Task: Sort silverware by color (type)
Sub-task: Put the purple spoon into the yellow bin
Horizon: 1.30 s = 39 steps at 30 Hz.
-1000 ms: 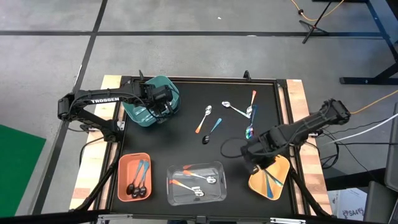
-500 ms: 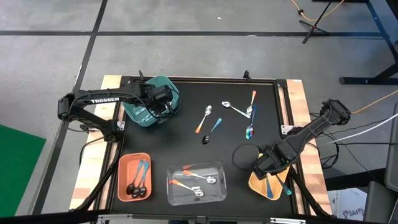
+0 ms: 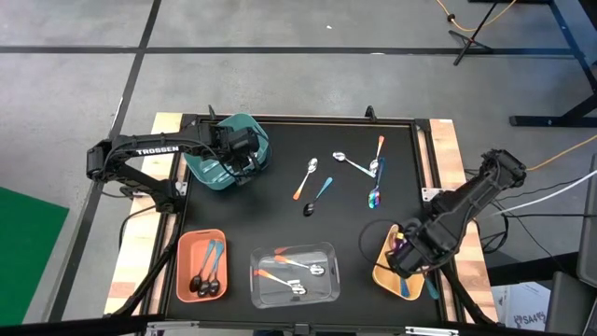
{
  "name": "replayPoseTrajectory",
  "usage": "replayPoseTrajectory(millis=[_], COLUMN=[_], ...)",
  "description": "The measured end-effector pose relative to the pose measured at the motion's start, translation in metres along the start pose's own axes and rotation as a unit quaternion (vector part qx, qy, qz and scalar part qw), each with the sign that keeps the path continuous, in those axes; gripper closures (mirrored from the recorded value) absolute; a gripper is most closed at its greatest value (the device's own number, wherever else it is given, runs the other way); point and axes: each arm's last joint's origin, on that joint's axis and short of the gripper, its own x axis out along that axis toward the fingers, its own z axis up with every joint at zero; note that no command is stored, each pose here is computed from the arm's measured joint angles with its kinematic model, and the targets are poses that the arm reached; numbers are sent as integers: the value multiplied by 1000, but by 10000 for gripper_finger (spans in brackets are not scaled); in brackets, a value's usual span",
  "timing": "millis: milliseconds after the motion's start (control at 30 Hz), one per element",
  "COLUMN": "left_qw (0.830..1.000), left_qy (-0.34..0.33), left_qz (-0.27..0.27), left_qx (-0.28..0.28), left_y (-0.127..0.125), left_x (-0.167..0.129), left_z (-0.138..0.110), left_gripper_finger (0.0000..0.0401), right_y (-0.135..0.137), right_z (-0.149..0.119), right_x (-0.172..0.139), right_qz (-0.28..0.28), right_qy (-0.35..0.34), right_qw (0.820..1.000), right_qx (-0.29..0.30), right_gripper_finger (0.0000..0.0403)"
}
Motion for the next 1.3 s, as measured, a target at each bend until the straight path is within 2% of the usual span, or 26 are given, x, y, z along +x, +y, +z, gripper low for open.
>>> replayPoseTrajectory(millis=[500,967,1300], left_qw=[1000,1000,1000], left_qy=[0,-3,-3], left_qz=[0,0,0], left_qx=[0,-1,-1], left_y=[0,0,0], left_x=[0,0,0], left_z=[0,1,1], left_gripper_finger=[329,329,329], right_y=[3,8,16], right_z=[-5,-5,1], right_x=[6,8,36], right_qz=[-7,22,49], right_qy=[-9,-34,-20], right_qw=[1000,999,998], right_qx=[25,35,38], right_gripper_finger=[402,402,402])
